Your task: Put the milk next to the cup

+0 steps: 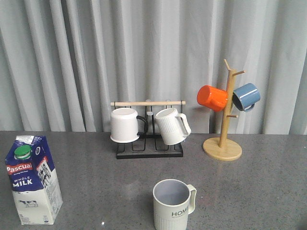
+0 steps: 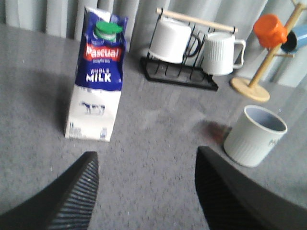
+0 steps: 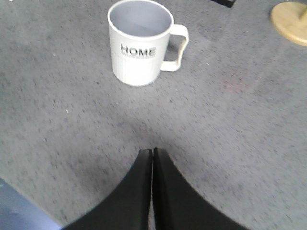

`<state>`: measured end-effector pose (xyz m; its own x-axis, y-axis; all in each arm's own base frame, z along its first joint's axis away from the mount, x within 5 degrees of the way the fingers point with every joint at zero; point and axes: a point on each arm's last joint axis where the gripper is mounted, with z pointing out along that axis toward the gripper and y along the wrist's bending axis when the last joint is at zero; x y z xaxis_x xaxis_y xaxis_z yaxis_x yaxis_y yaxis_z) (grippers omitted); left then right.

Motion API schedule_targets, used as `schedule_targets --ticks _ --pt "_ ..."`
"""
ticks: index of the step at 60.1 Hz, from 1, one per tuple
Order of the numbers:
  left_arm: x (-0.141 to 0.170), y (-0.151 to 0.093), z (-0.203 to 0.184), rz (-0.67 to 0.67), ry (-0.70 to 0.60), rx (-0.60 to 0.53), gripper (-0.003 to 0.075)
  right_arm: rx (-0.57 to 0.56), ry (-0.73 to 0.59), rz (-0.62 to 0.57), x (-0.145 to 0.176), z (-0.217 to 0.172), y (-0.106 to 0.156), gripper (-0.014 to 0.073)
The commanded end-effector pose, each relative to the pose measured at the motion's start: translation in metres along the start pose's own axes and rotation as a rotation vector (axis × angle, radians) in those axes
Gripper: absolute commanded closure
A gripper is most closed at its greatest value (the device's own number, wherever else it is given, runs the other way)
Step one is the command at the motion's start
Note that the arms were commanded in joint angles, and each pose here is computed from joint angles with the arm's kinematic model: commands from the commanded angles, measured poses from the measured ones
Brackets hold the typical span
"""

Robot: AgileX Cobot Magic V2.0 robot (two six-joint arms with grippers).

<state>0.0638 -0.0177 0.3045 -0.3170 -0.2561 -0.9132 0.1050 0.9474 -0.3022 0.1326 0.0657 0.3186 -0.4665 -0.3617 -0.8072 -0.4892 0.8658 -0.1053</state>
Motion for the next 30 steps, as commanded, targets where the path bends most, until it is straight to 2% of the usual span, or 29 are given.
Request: schedule_targets --ticks 1,7,14,30 --pt "-0.010 -0.003 0.000 -0.008 -0.025 0.006 0.0288 0.043 -0.100 -0.056 0.010 -0.017 -0.002 0.0604" --pt "-0.015 -0.004 0.004 -0.010 0.022 0.006 0.0285 0.060 -0.097 -0.074 0.028 -0.023 -0.002 0.0604" --pt "-0.036 -0.010 0.011 0.025 0.093 0.012 0.0263 0.059 -0.097 -0.072 0.040 -0.024 -0.001 0.0604" --pt "-0.115 -0.029 0.033 0.146 0.201 0.028 0.0146 0.051 -0.046 -0.072 0.057 -0.013 0.001 0.0602"
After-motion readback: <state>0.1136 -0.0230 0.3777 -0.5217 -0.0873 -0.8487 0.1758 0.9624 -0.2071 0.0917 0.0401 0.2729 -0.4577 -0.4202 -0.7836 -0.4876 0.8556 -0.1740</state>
